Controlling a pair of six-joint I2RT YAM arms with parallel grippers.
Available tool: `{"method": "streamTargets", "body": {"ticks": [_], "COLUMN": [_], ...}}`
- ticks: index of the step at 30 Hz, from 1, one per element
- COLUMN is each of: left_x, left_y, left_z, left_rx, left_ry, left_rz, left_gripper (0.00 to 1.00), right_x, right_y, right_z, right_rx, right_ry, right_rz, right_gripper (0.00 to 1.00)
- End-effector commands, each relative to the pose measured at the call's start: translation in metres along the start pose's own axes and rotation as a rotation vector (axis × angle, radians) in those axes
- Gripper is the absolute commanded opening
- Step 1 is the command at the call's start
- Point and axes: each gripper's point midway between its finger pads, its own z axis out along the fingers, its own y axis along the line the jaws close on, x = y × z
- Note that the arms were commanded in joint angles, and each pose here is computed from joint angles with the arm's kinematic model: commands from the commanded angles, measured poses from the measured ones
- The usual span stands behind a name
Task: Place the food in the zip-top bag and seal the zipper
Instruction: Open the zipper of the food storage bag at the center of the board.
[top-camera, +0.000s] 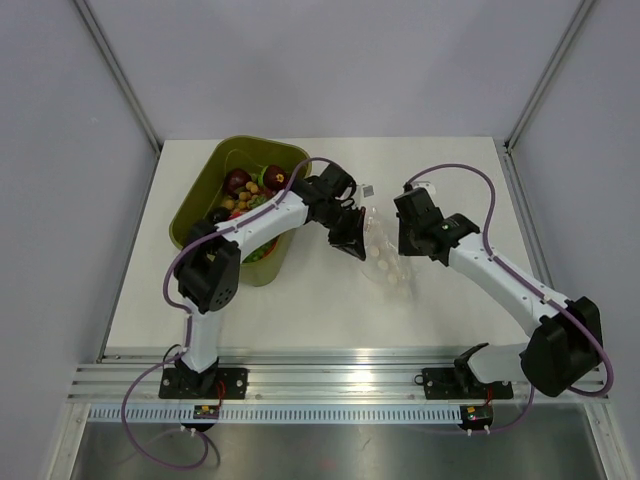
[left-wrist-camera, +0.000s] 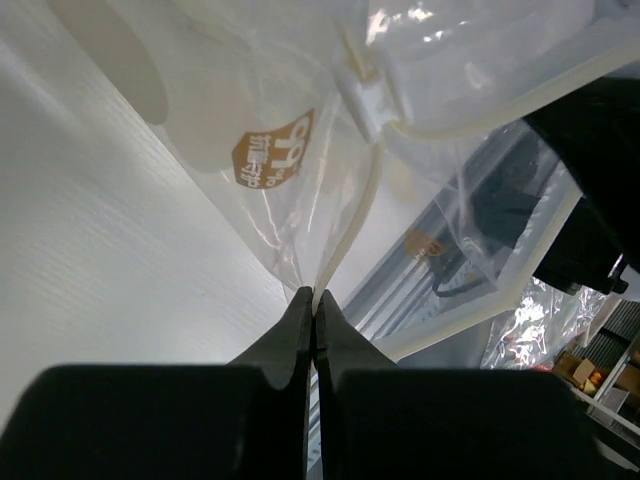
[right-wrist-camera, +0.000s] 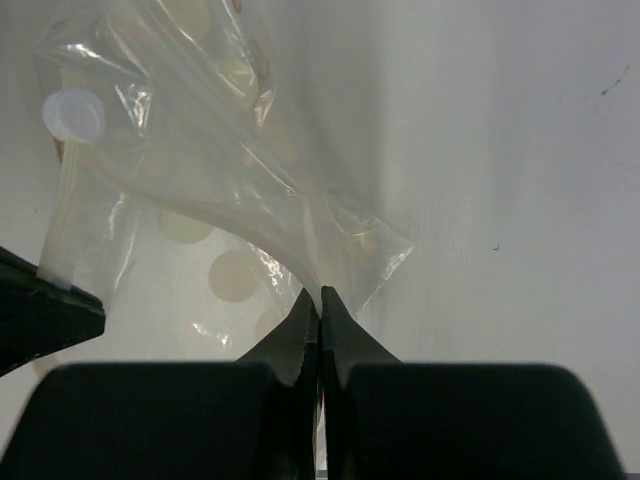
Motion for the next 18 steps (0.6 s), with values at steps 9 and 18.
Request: {"method": "streamTargets", "body": {"ticks": [9,18], "left_x": [-0.053,-0.092], "left_y": [-0.045,-0.116], "left_z": [-0.054,-0.031], "left_rx": [0.061,0.284], "left_ry": [-0.148,-0.156], "left_rz": [0.15,0.187], "left_gripper": [0.0,0.0], "right_x": [-0.059,-0.138], "right_y": [-0.002,-0.086], "right_z": [-0.015,-0.074], "right_rx": [0.114,0.304], "right_ry": [-0.171,-0.362], "right_rz": [0.105,0.144], "right_gripper": [0.0,0.0]}}
